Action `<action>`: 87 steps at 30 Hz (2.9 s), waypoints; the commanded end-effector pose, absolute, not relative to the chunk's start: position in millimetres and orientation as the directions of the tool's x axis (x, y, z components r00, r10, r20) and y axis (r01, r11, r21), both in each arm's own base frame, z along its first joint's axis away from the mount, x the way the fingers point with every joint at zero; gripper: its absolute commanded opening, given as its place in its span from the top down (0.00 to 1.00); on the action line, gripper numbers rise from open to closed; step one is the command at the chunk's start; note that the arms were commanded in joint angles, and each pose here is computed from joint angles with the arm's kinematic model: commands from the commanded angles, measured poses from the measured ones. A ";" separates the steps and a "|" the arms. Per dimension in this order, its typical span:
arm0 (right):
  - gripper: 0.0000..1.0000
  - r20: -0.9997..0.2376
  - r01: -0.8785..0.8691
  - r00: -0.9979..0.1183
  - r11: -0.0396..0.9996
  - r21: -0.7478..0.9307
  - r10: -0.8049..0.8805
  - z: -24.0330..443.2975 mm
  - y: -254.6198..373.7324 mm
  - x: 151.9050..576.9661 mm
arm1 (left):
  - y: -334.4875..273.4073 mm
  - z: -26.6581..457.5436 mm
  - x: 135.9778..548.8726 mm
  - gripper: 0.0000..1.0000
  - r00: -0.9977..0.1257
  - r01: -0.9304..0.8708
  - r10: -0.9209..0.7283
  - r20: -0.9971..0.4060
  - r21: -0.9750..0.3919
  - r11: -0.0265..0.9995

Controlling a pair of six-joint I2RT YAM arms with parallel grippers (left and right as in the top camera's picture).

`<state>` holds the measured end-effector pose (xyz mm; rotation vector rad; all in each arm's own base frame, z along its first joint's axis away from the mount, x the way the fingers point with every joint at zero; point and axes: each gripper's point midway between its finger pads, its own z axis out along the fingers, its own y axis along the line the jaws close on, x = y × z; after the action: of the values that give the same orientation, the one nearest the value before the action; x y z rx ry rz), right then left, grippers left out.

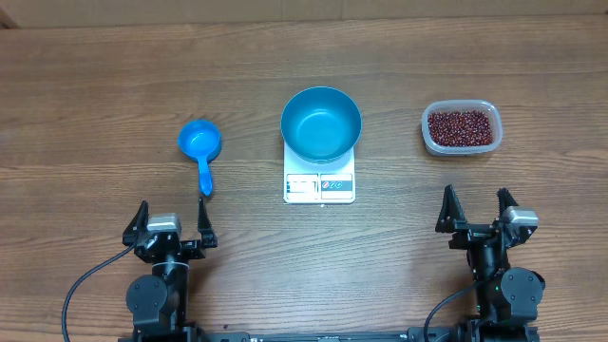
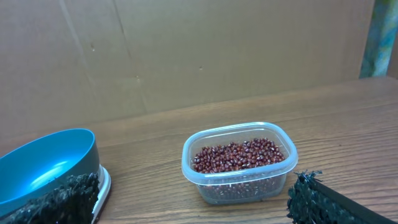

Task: Scoop item into bowl and weigh 150g on scale
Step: 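Move the left gripper toward the blue scoop's handle, then close the left gripper on the blue scoop's handle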

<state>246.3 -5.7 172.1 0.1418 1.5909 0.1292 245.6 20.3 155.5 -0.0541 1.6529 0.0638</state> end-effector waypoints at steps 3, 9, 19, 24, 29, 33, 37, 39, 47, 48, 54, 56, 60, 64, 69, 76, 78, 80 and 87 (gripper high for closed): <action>0.00 -0.986 0.019 -0.021 0.986 0.168 0.168 169.7 -7.2 246.4 | 22.8 155.8 245.1 0.00 -0.079 -0.085 0.022 -0.997 0.029 0.996; 0.00 -0.986 0.019 -0.021 0.986 0.168 0.168 169.7 -7.2 246.4 | 22.8 155.8 245.1 0.00 -0.079 -0.085 0.022 -0.997 0.029 0.996; 0.00 -0.986 0.019 -0.021 0.986 0.168 0.168 169.7 -7.2 246.4 | 22.8 155.8 245.1 0.00 -0.079 -0.085 0.022 -0.997 0.029 0.996; 0.00 -0.986 0.019 -0.021 0.986 0.168 0.168 169.7 -7.2 246.4 | 22.8 155.8 245.1 0.00 -0.079 -0.085 0.022 -0.997 0.029 0.996; 0.00 -0.986 0.019 -0.021 0.986 0.168 0.168 169.7 -7.2 246.4 | 22.8 155.9 245.1 0.00 -0.079 -0.085 0.022 -0.997 0.029 0.996; 0.00 -0.986 0.019 -0.021 0.986 0.168 0.168 169.7 -7.2 246.4 | 22.8 155.9 245.1 0.01 -0.079 -0.085 0.022 -0.997 0.029 0.996; 0.00 -0.986 0.019 -0.021 0.986 0.168 0.168 169.7 -7.2 246.4 | 22.8 155.8 245.1 0.01 -0.079 -0.085 0.022 -0.997 0.029 0.996; 0.00 -0.986 0.019 -0.022 0.986 0.168 0.168 169.6 -7.2 246.4 | 22.8 155.8 245.1 0.00 -0.079 -0.085 0.022 -0.997 0.029 0.996; 0.00 -0.986 0.019 -0.021 0.986 0.168 0.168 169.7 -7.2 246.4 | 22.8 155.8 245.1 0.00 -0.079 -0.085 0.022 -0.997 0.029 0.996; 0.00 -0.986 0.019 -0.021 0.986 0.168 0.168 169.7 -7.2 246.4 | 22.8 155.8 245.1 0.00 -0.079 -0.085 0.022 -0.997 0.029 0.996; 0.00 -0.986 0.019 -0.021 0.986 0.168 0.168 169.7 -7.2 246.4 | 22.7 157.1 245.2 0.00 -0.074 -0.084 0.022 -0.997 0.028 0.996; 0.00 -0.986 0.019 -0.021 0.986 0.168 0.168 169.7 -7.2 246.4 | 22.8 155.9 245.1 0.00 -0.079 -0.085 0.022 -0.997 0.029 0.996; 0.00 -0.986 0.019 -0.021 0.986 0.168 0.168 169.7 -7.2 246.4 | 24.5 171.8 245.6 0.01 -0.013 -0.096 0.013 -1.000 0.014 0.995; 0.00 -0.986 0.019 -0.021 0.986 0.168 0.168 169.7 -7.2 246.4 | -1.2 230.4 238.0 0.00 0.139 0.064 -0.105 -0.985 -0.097 0.993; 0.00 -0.986 0.019 -0.021 0.986 0.168 0.168 169.7 -7.2 246.4 | -12.8 296.1 219.9 0.00 0.090 0.124 -0.185 -0.979 -0.173 0.977; 0.00 -0.986 0.019 -0.021 0.986 0.168 0.168 169.7 -7.2 246.4 | -15.3 371.1 237.4 0.01 -0.279 0.078 -0.190 -0.941 -0.219 0.973; 0.00 -0.986 0.019 -0.021 0.986 0.168 0.168 169.7 -7.2 246.4 | -19.1 380.2 245.9 0.00 -0.376 0.090 -0.172 -0.910 -0.221 0.971; 0.00 -0.986 0.019 -0.021 0.986 0.168 0.168 169.7 -7.2 246.4 | -22.5 384.0 256.0 0.00 -0.500 0.102 -0.142 -0.854 -0.221 0.970; 0.00 -0.986 0.019 -0.021 0.986 0.168 0.168 169.7 -7.2 246.4 | -20.5 339.7 287.0 0.00 -0.814 0.045 -0.114 -0.570 -0.258 0.965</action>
<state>246.2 -5.9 171.7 0.1424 1.5927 0.1283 267.3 -20.4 349.8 -0.0944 2.4301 -0.3292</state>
